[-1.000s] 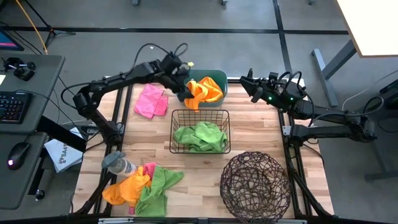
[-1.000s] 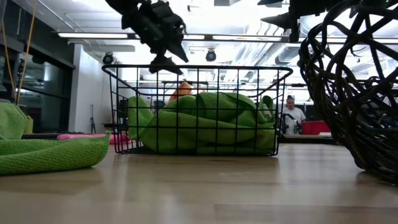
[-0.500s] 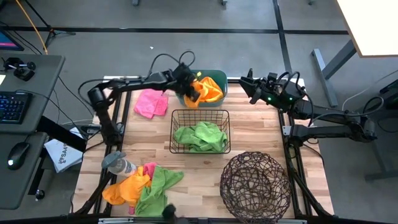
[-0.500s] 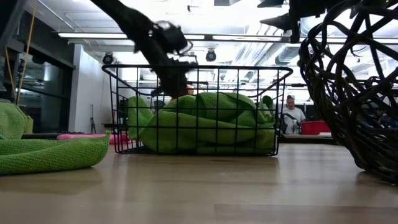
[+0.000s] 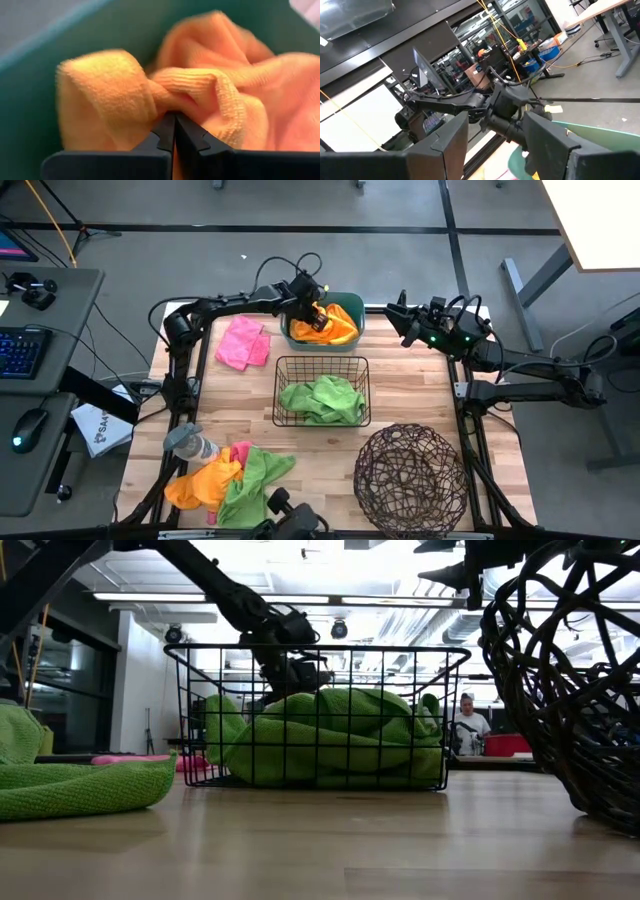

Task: Sort microfiber towel by color & place in baskets
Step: Put the top orange microfiber cloth into the blue and green bin, then put the top pink microfiber cloth into the black wicker basket

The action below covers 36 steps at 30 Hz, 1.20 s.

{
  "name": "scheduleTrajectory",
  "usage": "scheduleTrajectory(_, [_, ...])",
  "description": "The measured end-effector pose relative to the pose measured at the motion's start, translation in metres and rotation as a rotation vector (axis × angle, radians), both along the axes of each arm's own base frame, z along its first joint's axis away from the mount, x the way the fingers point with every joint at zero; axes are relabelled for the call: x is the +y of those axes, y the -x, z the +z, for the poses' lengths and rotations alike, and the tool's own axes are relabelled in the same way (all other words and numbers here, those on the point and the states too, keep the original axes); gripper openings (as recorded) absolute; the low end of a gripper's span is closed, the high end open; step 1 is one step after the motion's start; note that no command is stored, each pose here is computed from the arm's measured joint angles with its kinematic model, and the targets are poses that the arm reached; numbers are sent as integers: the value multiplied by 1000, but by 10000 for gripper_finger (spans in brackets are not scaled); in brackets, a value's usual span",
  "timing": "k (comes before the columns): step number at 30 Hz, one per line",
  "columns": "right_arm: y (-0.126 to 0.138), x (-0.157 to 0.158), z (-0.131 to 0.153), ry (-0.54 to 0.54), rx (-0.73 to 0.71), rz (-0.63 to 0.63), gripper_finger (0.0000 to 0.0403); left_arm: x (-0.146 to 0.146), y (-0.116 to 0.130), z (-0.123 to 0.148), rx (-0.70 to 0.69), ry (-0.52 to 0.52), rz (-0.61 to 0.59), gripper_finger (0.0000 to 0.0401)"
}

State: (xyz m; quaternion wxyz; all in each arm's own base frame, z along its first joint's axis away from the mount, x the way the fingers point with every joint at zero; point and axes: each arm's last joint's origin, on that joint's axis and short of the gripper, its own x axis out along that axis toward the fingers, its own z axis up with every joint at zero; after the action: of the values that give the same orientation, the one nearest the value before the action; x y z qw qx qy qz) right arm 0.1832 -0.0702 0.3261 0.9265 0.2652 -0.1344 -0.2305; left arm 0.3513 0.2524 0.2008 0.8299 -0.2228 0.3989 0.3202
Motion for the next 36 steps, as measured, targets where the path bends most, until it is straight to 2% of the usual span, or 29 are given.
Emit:
scheduleTrajectory(3, [0,0,0,0,-1,-1,184,-5,3,35,-98,2,11,0])
scheduleTrajectory(7, [0,0,0,0,-1,-1,184,-24,24,104,-228,-130,-52,0])
scheduleTrajectory(10, [0,0,0,-7,-4,6,184,-49,50,130,-162,-164,-71,1])
scheduleTrajectory(13, [0,0,0,-24,-11,22,184,-80,82,147,-40,-193,-39,11])
scheduleTrajectory(15, [0,0,-1,-30,-8,25,184,-100,106,144,56,-204,7,26])
scheduleTrajectory(18, [0,0,-1,-32,-1,25,184,-126,136,120,170,-185,114,58])
scheduleTrajectory(20, [-1,0,-2,-30,6,24,184,-139,155,97,201,-134,168,84])
scheduleTrajectory(23, [-1,0,-3,-30,12,24,184,-147,172,60,246,4,187,128])
scheduleTrajectory(25, [0,0,-3,-30,14,22,184,-146,179,45,282,58,197,158])
scheduleTrajectory(29, [0,-2,-4,-35,25,9,184,-126,178,31,336,59,202,210])
scheduleTrajectory(31, [1,-4,-5,-39,32,2,184,-114,177,22,367,67,196,229])
scheduleTrajectory(36, [1,-5,-6,-66,28,5,184,-92,175,-5,430,188,223,262])
